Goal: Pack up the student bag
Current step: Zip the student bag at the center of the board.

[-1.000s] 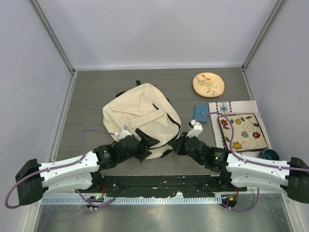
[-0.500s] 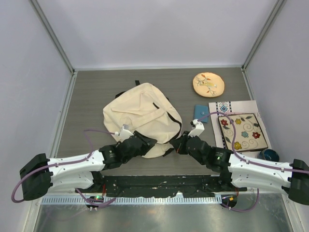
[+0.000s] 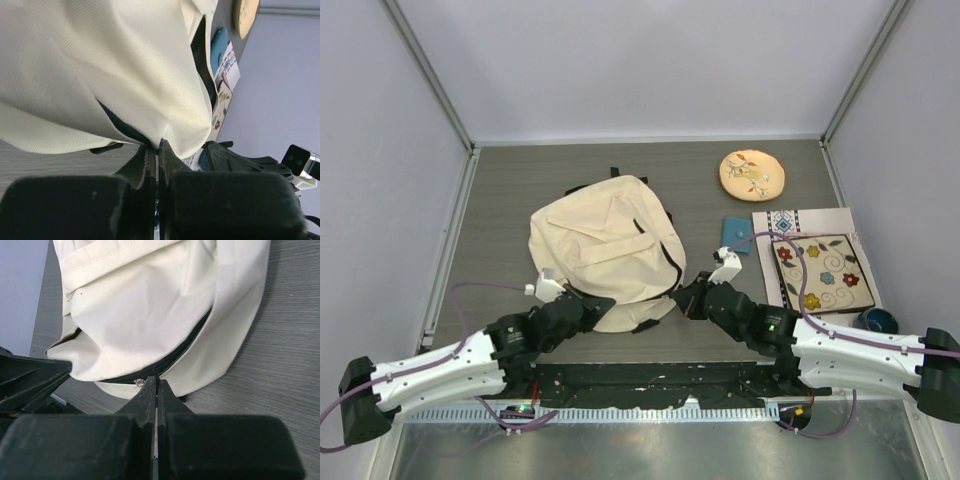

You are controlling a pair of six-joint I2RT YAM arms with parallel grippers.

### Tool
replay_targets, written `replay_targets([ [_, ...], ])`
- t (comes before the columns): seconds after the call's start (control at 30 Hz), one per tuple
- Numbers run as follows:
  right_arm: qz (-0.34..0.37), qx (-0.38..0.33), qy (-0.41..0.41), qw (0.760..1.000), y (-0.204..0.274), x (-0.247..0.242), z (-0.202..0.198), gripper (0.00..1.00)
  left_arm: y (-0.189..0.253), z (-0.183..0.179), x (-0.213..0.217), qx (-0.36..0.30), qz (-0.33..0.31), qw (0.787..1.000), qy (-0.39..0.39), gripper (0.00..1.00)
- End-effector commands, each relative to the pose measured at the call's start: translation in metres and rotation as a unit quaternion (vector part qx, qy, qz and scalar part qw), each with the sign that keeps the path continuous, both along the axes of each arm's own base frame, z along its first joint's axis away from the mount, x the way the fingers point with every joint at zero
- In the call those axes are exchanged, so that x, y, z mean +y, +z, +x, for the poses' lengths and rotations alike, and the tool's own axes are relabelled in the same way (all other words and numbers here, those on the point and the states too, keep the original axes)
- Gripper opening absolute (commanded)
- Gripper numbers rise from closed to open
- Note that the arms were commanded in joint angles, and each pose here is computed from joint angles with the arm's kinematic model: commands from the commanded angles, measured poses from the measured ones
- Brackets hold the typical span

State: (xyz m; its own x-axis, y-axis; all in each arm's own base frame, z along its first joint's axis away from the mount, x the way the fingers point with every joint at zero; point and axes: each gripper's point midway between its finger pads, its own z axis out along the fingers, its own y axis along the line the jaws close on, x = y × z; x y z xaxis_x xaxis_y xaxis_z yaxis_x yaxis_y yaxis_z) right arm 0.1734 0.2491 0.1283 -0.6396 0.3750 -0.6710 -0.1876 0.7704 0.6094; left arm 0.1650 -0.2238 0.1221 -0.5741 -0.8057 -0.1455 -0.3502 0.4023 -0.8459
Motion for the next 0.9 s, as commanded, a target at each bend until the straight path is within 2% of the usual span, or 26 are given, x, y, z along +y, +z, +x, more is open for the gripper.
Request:
replay_targets([
  [0.0,-0.007,-0.029,-0.038,0.999,0.015,-0.005,0.017,0.01,-0.018,-0.001,0.069,-0.006,0.105,0.992,0.071,0.0],
  [0.17,-0.017,-0.035,-0.045,0.998,0.018,-0.005,0.024,0.01,-0.011,-0.009,0.095,-0.017,0.115,0.99,0.076,0.0],
  [0.2,-0.017,-0.035,-0.045,0.998,0.018,-0.005,0.024,0.01,-0.006,-0.01,0.094,-0.029,0.128,0.99,0.059,0.03],
  [0.23,-0.018,-0.035,-0.043,0.998,0.018,-0.004,0.024,0.01,-0.004,-0.011,0.093,-0.034,0.134,0.989,0.048,0.3],
  [0.27,-0.018,-0.033,-0.041,0.998,0.017,-0.003,0.024,0.01,0.0,-0.01,0.09,-0.041,0.139,0.989,0.039,0.44],
  [0.33,-0.018,-0.031,-0.034,0.999,0.015,0.0,0.022,0.01,0.013,-0.008,0.081,-0.066,0.171,0.983,-0.001,0.63],
  [0.4,-0.016,-0.027,-0.032,0.999,0.013,0.0,0.021,0.01,0.029,-0.005,0.072,-0.082,0.209,0.974,-0.033,0.73],
  [0.43,-0.014,-0.026,-0.031,0.999,0.013,0.001,0.02,0.01,0.033,-0.003,0.071,-0.097,0.25,0.961,-0.061,0.76],
  [0.5,-0.013,-0.024,-0.03,0.999,0.011,0.0,0.019,0.01,0.064,0.002,0.064,-0.123,0.27,0.951,-0.082,0.8],
  [0.57,-0.012,-0.025,-0.03,0.999,0.011,-0.001,0.019,0.01,0.07,0.007,0.054,-0.142,0.334,0.922,-0.133,0.83],
  [0.6,-0.012,-0.026,-0.03,0.999,0.011,-0.001,0.019,0.01,0.09,0.011,0.046,-0.159,0.337,0.916,-0.147,0.86],
  [0.67,-0.013,-0.029,-0.029,0.999,0.013,-0.001,0.019,0.01,0.092,0.013,0.028,-0.166,0.37,0.892,-0.199,0.86],
  [0.73,-0.015,-0.03,-0.029,0.999,0.014,-0.001,0.02,0.01,0.108,0.015,0.008,-0.181,0.355,0.889,-0.226,0.87],
  [0.83,-0.013,-0.031,-0.031,0.999,0.015,-0.002,0.02,0.01,0.104,0.014,-0.025,-0.19,0.347,0.874,-0.283,0.88],
  [0.87,-0.013,-0.031,-0.032,0.999,0.015,-0.002,0.02,0.01,0.095,0.01,-0.037,-0.19,0.345,0.863,-0.317,0.88],
])
